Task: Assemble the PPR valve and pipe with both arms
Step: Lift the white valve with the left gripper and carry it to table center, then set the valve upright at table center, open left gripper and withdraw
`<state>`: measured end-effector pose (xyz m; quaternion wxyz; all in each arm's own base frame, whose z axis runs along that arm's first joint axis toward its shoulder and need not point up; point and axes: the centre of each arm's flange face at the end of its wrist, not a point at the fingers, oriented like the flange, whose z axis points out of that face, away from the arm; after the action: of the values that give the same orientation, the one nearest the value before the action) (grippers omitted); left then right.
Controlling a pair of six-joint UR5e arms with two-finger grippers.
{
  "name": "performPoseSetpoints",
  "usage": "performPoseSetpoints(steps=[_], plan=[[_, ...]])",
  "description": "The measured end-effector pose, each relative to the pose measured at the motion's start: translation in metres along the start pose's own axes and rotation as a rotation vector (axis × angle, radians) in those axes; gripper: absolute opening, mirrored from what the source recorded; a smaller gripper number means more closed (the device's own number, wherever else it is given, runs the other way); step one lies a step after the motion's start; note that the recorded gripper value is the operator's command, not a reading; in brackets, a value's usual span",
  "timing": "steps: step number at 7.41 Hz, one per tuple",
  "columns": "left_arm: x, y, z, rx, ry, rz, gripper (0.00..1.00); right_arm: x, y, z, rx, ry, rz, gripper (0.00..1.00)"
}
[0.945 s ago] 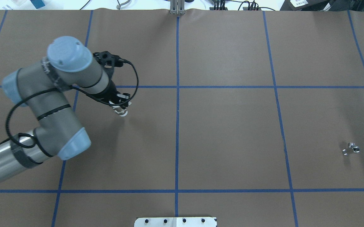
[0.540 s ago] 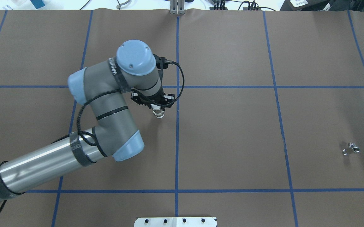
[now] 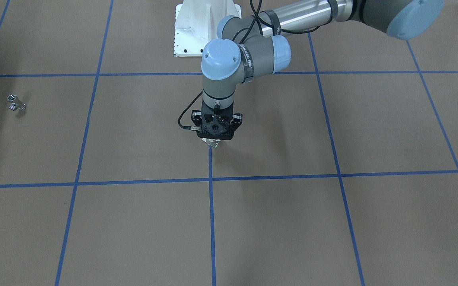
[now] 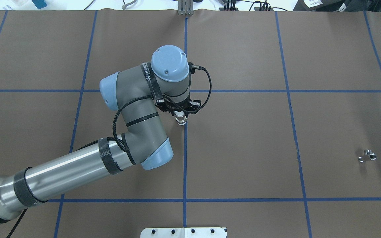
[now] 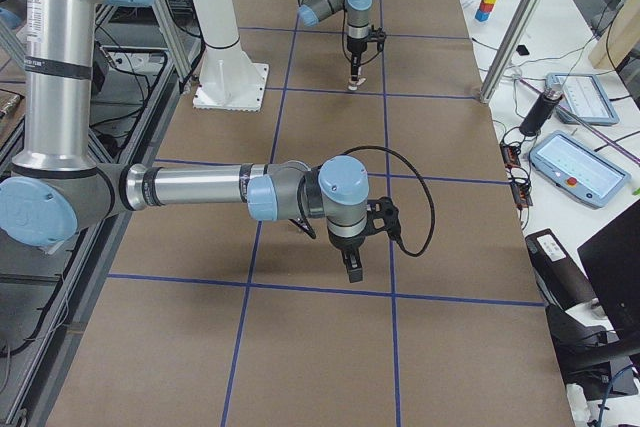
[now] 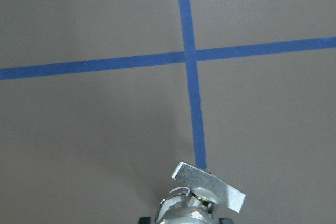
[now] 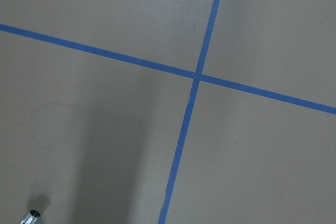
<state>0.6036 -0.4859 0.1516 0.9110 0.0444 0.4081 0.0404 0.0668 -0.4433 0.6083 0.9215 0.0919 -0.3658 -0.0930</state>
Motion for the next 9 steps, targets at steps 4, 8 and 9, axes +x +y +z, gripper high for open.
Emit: performPoseSetpoints(steps=[4, 8, 9], plan=[[0.014, 0.002, 0.004, -0.01, -0.001, 0.006, 0.73, -0.001, -0.001, -0.001, 0.002, -0.001, 0.001, 1.0], [0.023, 0.016, 0.015, 0.016, 0.002, 0.032, 0.99, -0.001, 0.0, -0.001, 0.002, -0.001, 0.001, 1.0], [0.025, 0.017, 0.014, 0.022, 0.009, 0.038, 0.99, 0.0, 0.0, 0.0, 0.001, -0.001, 0.001, 1.0]])
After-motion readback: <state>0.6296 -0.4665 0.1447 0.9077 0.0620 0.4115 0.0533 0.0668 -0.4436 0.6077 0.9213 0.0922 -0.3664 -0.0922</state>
